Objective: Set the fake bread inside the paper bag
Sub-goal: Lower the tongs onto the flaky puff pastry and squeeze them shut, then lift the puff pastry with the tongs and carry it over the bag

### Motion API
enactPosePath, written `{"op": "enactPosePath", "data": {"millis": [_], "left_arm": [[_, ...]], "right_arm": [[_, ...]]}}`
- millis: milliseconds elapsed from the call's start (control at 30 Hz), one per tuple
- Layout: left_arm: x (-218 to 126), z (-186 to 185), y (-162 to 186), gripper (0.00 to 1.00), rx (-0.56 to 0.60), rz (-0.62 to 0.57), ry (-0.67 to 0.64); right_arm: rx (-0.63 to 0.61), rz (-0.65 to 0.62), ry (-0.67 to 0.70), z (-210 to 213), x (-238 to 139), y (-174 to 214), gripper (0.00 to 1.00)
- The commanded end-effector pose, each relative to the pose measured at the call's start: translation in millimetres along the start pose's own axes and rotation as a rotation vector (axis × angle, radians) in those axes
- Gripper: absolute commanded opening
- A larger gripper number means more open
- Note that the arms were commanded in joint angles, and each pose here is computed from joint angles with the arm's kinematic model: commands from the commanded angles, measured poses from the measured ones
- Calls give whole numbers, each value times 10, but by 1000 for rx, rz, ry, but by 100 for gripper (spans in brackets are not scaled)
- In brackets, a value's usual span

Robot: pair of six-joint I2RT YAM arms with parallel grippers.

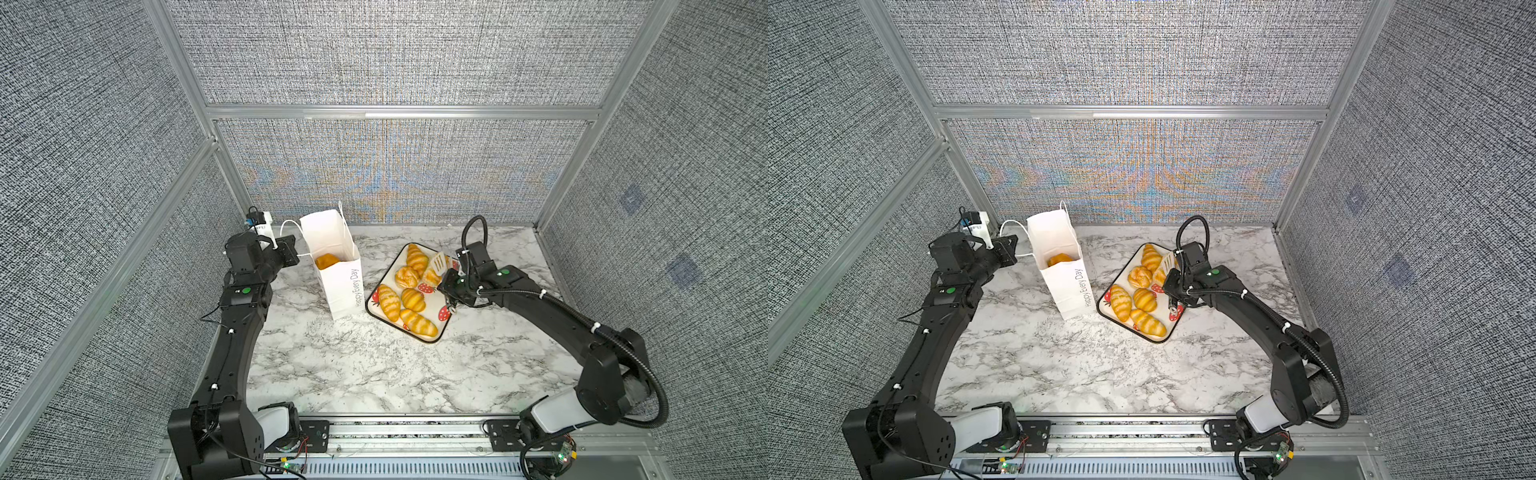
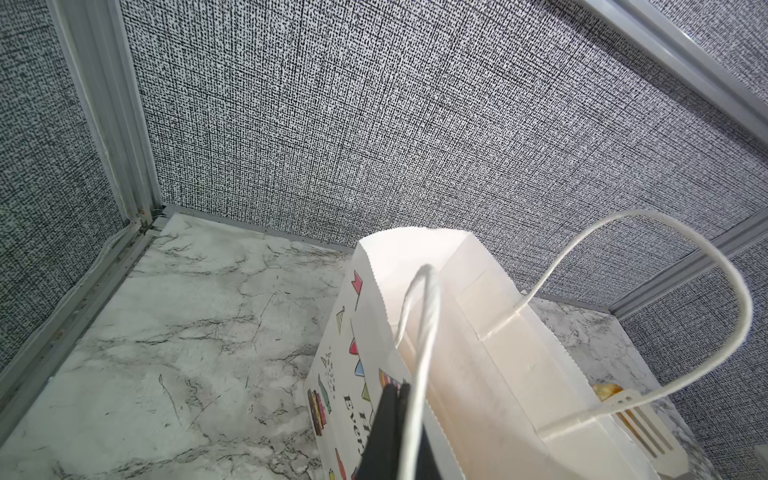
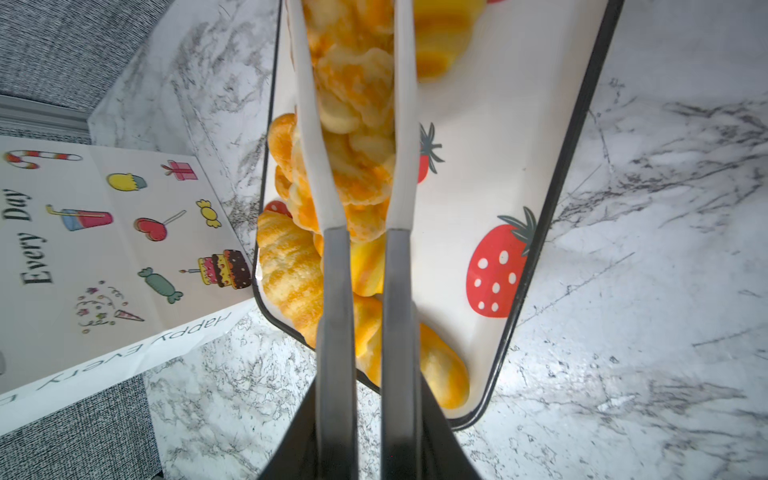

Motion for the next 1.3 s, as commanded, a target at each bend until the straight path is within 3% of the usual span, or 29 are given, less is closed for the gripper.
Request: {"op": "enactPosePath", "data": {"millis": [0, 700, 1000, 1267], "left_arm": [[0, -24, -22, 0, 8, -16, 18], [5, -20, -22, 0, 6, -15, 19], [5, -26, -19, 0, 5, -14, 22], [2, -28, -21, 0, 6, -16, 22]], "right_arm": [[-41, -92, -81, 167, -131, -141, 28], [-325, -425, -395, 1019, -1088, -288, 27], [-460, -510, -515, 1451, -1355, -201, 27], [-567, -511, -583, 1833, -1447, -107, 27]]}}
Point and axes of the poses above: each gripper's point midway between its finger pads, its own x axis out along the fingers, its own z axis along the line the jaws close on, y = z × x, the point moved 6 cm from there along -x, back along the fingers, and after that the axes turned 5 degrees about -x, right-handed, at the moved point
